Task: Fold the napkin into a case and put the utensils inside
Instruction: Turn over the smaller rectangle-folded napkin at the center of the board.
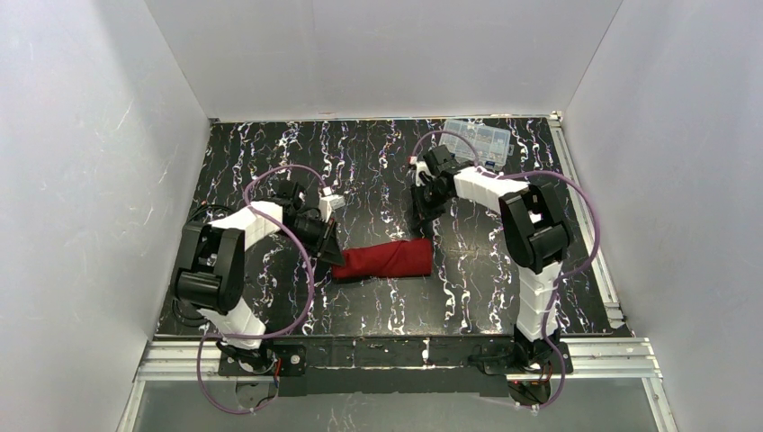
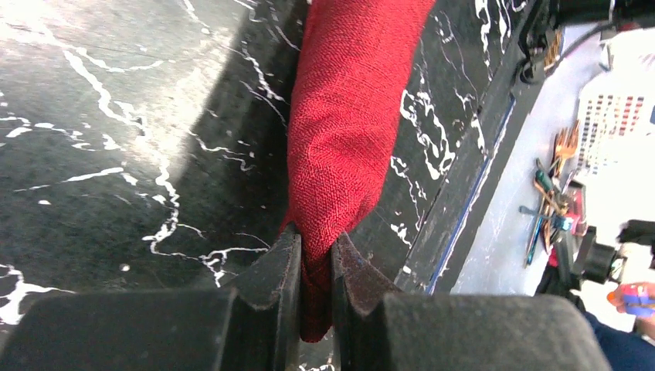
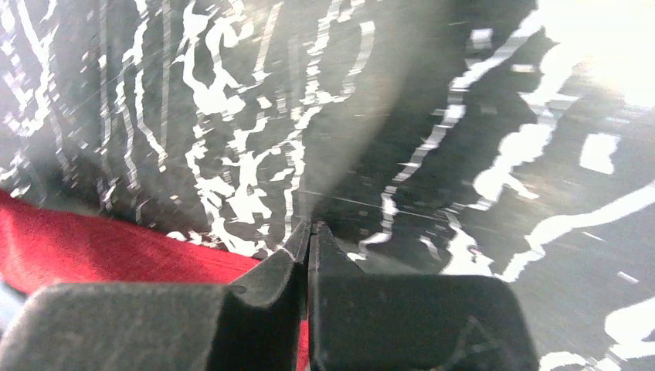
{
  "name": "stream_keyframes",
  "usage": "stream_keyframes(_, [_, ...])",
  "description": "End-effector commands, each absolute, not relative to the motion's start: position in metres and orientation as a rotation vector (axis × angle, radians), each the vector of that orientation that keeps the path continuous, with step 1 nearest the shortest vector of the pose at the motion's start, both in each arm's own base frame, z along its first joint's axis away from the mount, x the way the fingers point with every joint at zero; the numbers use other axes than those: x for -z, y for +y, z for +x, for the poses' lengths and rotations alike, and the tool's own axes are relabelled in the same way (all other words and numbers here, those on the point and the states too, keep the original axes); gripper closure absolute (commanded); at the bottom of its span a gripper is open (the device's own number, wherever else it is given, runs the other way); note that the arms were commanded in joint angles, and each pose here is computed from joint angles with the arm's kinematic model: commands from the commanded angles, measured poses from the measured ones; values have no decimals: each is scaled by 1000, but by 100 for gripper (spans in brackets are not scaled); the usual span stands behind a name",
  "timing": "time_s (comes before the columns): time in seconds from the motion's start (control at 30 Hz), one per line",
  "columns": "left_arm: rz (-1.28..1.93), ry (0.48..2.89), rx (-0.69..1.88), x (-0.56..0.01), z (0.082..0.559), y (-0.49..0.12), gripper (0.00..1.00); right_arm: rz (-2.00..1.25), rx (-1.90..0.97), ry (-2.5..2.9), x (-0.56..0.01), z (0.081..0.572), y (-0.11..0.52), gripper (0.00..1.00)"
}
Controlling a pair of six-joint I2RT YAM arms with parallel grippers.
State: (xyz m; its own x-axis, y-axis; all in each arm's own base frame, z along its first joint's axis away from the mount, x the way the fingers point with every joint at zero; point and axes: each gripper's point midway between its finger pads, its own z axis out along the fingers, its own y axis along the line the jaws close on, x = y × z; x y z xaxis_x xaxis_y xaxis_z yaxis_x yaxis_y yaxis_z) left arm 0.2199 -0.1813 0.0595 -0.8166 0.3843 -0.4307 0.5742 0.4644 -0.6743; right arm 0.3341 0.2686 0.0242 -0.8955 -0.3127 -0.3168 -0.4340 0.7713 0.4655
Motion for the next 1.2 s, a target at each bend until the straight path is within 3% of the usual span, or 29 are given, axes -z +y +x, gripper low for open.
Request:
stream_keyframes(0.0, [683, 2611, 1244, -59, 237, -180, 100, -430, -420, 2626, -65, 379, 234, 90])
stream_keyframes(0.13, [649, 2685, 1292, -55, 236, -179, 100, -396, -558, 2563, -85, 375, 249, 91])
stream_keyframes(0.27, [626, 2701, 1322, -53, 237, -178, 99, -468, -993, 2441, -104, 351, 295, 90])
stream_keyframes(0.5, [564, 2751, 1310, -53, 240, -167, 51, -555, -1340, 2369, -109, 319, 344, 91])
stream_keyframes(0.6, [550, 2743, 1296, -65, 246, -158, 18, -586, -1391, 2346, -113, 312, 363, 92])
stream_keyframes(0.67, [536, 2729, 1275, -76, 252, -151, 3, -593, -1393, 2352, -113, 310, 369, 92])
stream_keyframes(0.97, [661, 2725, 855, -100, 271, -102, 2, -642, -1383, 2340, -133, 294, 361, 96])
stream_keyframes(1.17, [647, 2640, 1053, -125, 267, -135, 21, -614, -1574, 2413, -129, 260, 343, 99])
